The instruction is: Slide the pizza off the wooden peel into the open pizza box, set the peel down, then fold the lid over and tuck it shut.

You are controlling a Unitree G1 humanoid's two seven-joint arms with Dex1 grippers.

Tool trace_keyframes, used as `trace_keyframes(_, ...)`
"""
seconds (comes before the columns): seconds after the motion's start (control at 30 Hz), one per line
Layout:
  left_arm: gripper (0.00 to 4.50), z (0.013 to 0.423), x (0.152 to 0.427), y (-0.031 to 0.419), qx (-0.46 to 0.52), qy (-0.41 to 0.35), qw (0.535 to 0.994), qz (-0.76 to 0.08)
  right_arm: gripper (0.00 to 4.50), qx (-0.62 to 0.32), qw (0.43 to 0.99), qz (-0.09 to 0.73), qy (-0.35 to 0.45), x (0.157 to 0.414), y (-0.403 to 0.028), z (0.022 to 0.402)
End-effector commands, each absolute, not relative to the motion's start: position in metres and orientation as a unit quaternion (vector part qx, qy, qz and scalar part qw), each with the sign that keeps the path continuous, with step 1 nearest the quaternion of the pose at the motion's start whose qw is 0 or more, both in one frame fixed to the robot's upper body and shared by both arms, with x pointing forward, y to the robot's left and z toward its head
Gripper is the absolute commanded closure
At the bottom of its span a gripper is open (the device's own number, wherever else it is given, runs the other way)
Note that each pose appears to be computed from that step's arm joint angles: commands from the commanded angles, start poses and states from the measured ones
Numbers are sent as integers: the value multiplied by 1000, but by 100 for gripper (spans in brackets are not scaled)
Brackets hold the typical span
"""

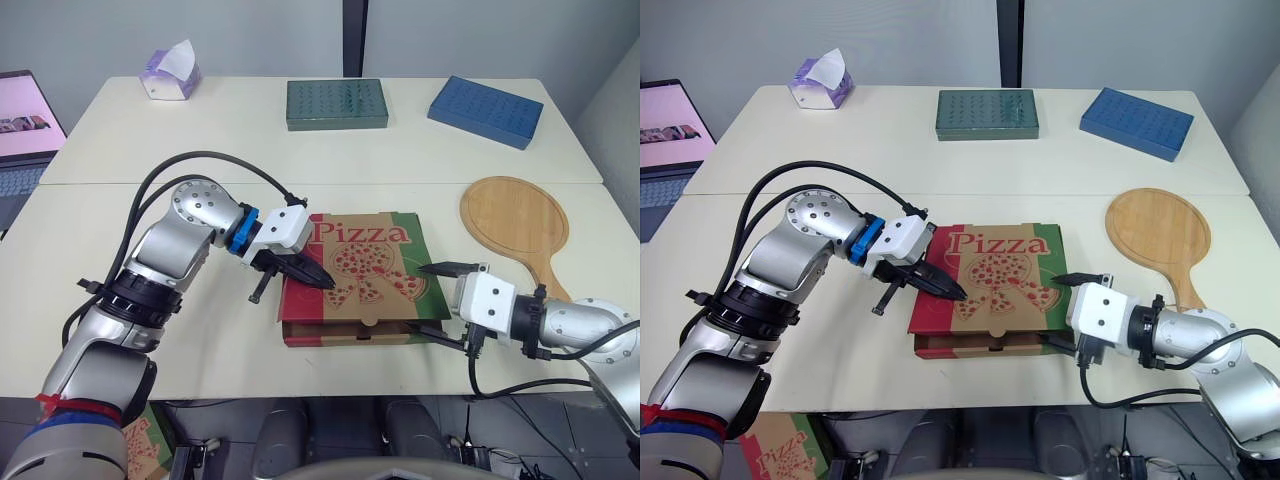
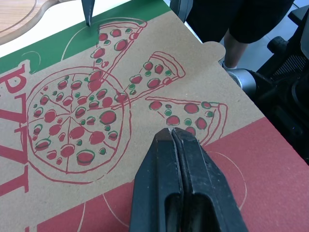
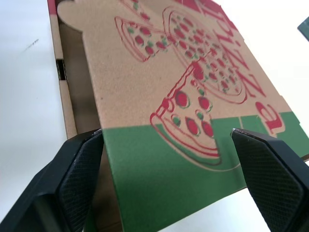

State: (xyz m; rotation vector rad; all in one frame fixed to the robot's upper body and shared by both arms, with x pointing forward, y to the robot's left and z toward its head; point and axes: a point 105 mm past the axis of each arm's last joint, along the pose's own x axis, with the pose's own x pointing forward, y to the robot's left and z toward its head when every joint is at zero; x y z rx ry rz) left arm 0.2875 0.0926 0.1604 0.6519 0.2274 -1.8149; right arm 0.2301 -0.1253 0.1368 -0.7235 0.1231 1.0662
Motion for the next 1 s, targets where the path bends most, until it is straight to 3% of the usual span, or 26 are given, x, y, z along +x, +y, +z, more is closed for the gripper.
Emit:
trace_keyframes(0.03, 450, 157, 283, 91, 294, 100, 549, -776, 4, -347, 794, 497, 41, 228, -124, 144)
trace_keyframes(0.5, 450, 147, 285, 94, 311, 108, 546, -770, 4, -327, 805, 492, 47, 215, -132, 149)
trace_keyframes(0.67, 450, 147, 286, 94, 310, 107, 549, -768, 4, -211, 822, 523, 80, 204, -134, 168)
trace_keyframes(0.8, 450, 148, 288, 94, 308, 106, 553, -767, 4, -149, 838, 522, 53, 216, -121, 185)
trace_keyframes(0.87, 450, 149, 289, 92, 307, 104, 554, -767, 41, -148, 845, 510, 60, 228, -116, 181)
trace_keyframes(1.0, 450, 153, 290, 91, 301, 98, 560, -765, 169, -162, 837, 517, 81, 233, -105, 163)
